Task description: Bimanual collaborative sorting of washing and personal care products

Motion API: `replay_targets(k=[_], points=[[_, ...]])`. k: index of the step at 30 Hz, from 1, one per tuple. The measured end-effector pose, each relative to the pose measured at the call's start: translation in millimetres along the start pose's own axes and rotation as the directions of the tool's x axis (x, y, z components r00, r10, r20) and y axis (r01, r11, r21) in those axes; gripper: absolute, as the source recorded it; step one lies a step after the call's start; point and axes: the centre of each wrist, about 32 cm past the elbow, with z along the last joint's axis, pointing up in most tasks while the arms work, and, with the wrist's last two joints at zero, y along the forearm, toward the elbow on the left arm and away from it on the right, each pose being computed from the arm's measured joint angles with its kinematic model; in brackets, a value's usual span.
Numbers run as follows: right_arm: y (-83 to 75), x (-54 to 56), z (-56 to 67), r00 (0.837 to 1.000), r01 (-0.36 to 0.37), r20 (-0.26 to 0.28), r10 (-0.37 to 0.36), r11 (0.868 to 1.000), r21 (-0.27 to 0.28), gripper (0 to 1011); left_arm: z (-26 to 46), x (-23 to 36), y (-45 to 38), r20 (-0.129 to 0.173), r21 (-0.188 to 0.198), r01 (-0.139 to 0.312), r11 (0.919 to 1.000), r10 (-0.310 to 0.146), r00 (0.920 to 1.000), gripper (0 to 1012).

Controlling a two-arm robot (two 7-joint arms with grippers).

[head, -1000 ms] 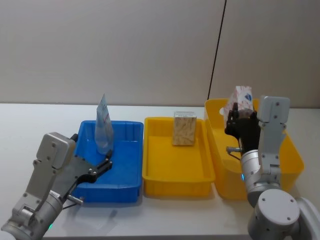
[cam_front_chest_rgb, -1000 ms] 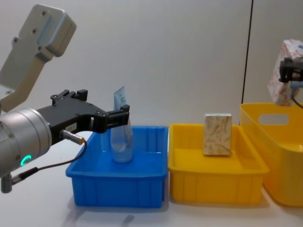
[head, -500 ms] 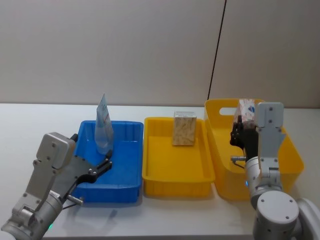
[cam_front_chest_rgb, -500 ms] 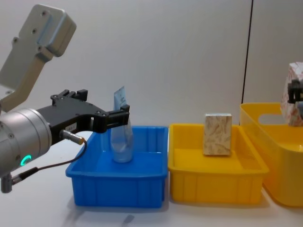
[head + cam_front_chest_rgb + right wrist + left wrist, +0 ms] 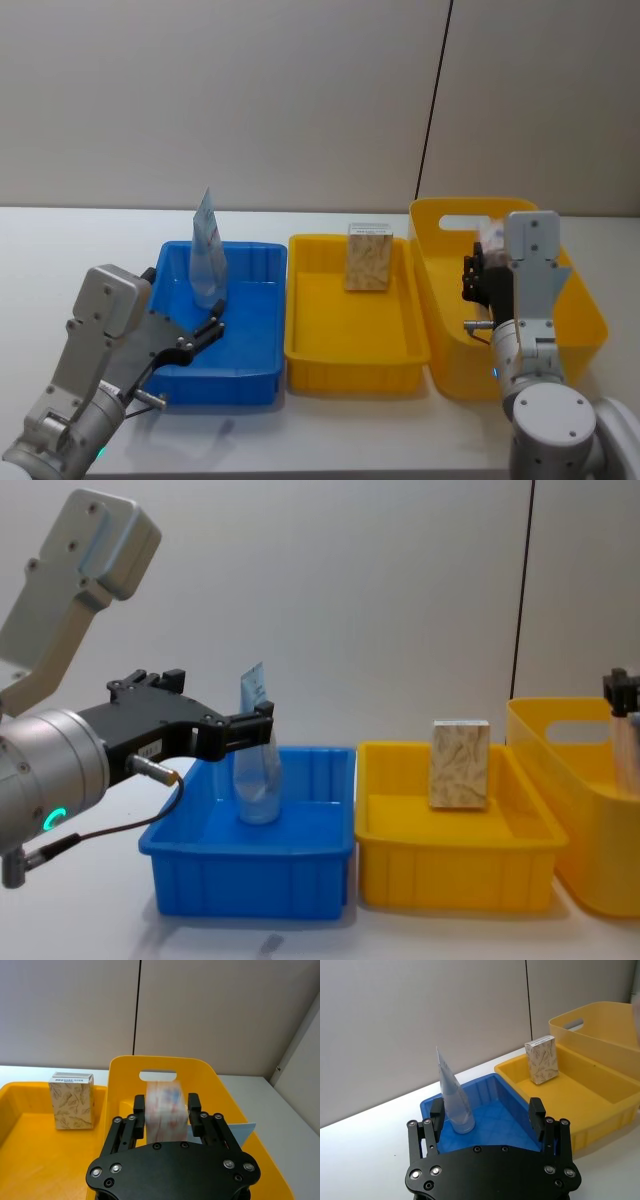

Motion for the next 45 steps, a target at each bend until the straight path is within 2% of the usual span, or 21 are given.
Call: replay_targets(k=[1, 4, 9, 18, 24, 27, 33, 39, 45], points=[[0.1, 0.1, -0.3, 1.000, 0.000, 0.002, 0.000, 1.000, -0.002, 518, 0.0, 0.0, 0.0, 0.000, 0.000, 0.000, 1.0000, 0.000, 1.0000, 1001], [0.2, 0.2, -0.6, 1.000, 0.000, 0.004, 0.000, 1.000, -0.005, 588, 0.0, 0.0, 0.0, 0.000, 0.000, 0.000, 1.0000, 0.000, 1.0000, 1001], [0.4, 0.3, -1.0, 1.000, 0.000, 0.008, 0.000, 1.000, -0.009, 771, 0.0, 0.0, 0.0, 0.000, 0.000, 0.000, 1.0000, 0.000, 1.0000, 1001], [0.6, 0.4, -1.4, 1.000, 0.000, 0.012, 0.000, 1.000, -0.013, 993, 0.0, 0.0, 0.0, 0.000, 0.000, 0.000, 1.0000, 0.000, 1.0000, 1001], [-0.2, 1.6, -0.7, 1.000, -0.007, 0.002, 0.007, 1.000, 0.000, 1003, 0.0, 0.0, 0.0, 0.000, 0.000, 0.000, 1.0000, 0.000, 1.0000, 1001], [-1.8, 3.5, 0.7, 1.000, -0.017, -0.019, 0.017, 1.000, 0.023, 1003, 0.0, 0.0, 0.0, 0.000, 0.000, 0.000, 1.0000, 0.000, 1.0000, 1001], [-6.0, 8.7, 4.3, 0.995, -0.045, -0.083, 0.052, 0.996, 0.078, 1003, 0.0, 0.0, 0.0, 0.000, 0.000, 0.000, 1.0000, 0.000, 1.0000, 1001], [-11.4, 15.5, 10.3, 0.983, -0.075, -0.156, 0.098, 0.986, 0.148, 1003, 0.0, 0.0, 0.0, 0.000, 0.000, 0.000, 1.0000, 0.000, 1.0000, 1001], [-12.6, 16.3, 9.6, 0.982, -0.080, -0.157, 0.103, 0.986, 0.149, 1003, 0.0, 0.0, 0.0, 0.000, 0.000, 0.000, 1.0000, 0.000, 1.0000, 1001]])
